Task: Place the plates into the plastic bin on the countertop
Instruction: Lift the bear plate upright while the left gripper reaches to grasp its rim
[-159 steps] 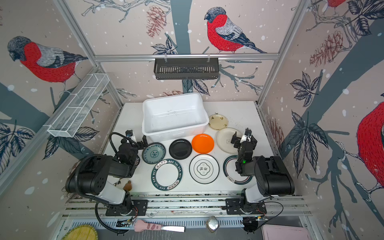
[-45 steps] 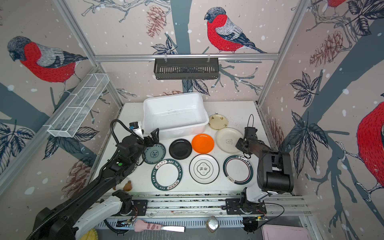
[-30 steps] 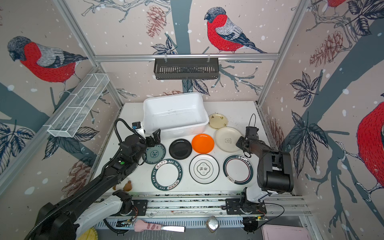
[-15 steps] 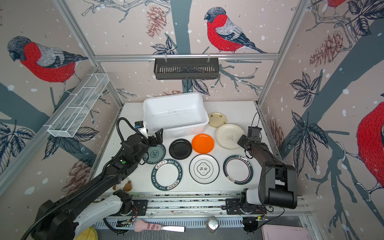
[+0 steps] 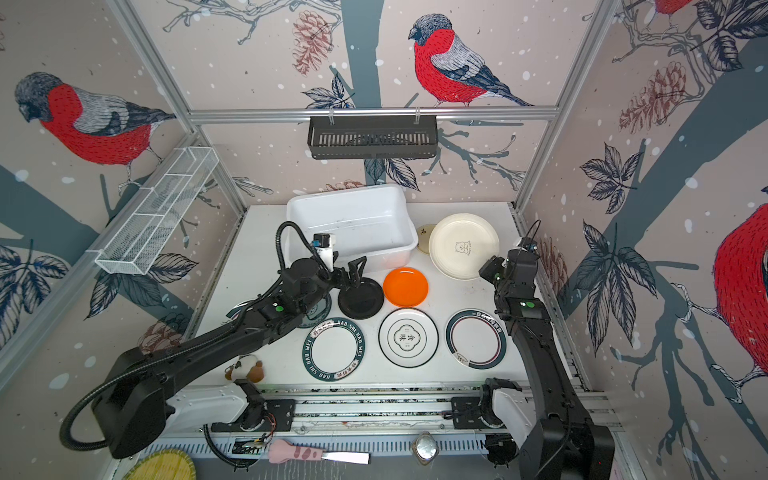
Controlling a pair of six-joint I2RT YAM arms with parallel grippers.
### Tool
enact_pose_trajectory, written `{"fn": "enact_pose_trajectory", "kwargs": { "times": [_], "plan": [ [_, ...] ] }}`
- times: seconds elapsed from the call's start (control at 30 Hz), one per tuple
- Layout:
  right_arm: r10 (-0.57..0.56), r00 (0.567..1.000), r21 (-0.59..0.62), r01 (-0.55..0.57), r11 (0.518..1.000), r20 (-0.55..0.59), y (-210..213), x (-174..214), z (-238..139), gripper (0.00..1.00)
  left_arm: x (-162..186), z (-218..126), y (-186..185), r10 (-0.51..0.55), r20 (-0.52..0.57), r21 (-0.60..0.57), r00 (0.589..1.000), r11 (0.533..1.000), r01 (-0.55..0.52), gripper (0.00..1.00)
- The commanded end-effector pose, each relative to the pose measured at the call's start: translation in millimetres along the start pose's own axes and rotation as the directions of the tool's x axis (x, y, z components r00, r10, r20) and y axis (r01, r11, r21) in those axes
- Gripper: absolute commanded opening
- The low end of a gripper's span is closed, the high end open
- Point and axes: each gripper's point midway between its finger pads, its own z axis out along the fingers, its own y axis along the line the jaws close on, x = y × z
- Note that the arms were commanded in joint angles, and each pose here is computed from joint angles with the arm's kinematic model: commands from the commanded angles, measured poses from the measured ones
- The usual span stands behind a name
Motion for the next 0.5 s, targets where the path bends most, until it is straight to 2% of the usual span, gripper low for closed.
{"fn": "enact_pose_trajectory", "kwargs": {
  "times": [0.0, 0.13, 0.3, 0.47],
  "plan": [
    [-0.060, 0.997, -0.057, 0.062, 0.996, 0.039, 21.8, -9.5, -8.1, 0.00, -13.5, 11.6, -49.8, 0.012, 0.025, 0.183, 1.000, 0.983, -0.017, 0.95],
    [-0.112, 0.993, -0.102, 0.116, 0.988, 0.046, 40.3, -4.2, -15.2, 0.00, -8.9, 25.2, -85.1, 0.043, 0.003, 0.271, 0.999, 0.962, -0.042, 0.85],
    [-0.126, 0.991, -0.184, 0.134, 0.974, 0.053, 55.0, 5.1, -21.2, 0.00, -9.3, 37.6, -106.2, 0.016, -0.007, 0.349, 1.000, 0.937, -0.012, 0.72],
    [-0.144, 0.987, -0.250, 0.157, 0.955, 0.071, 65.2, 9.8, -26.9, 0.00, -15.0, 49.9, -118.6, 0.024, 0.000, 0.386, 1.000, 0.922, -0.023, 0.68]
  ]
}}
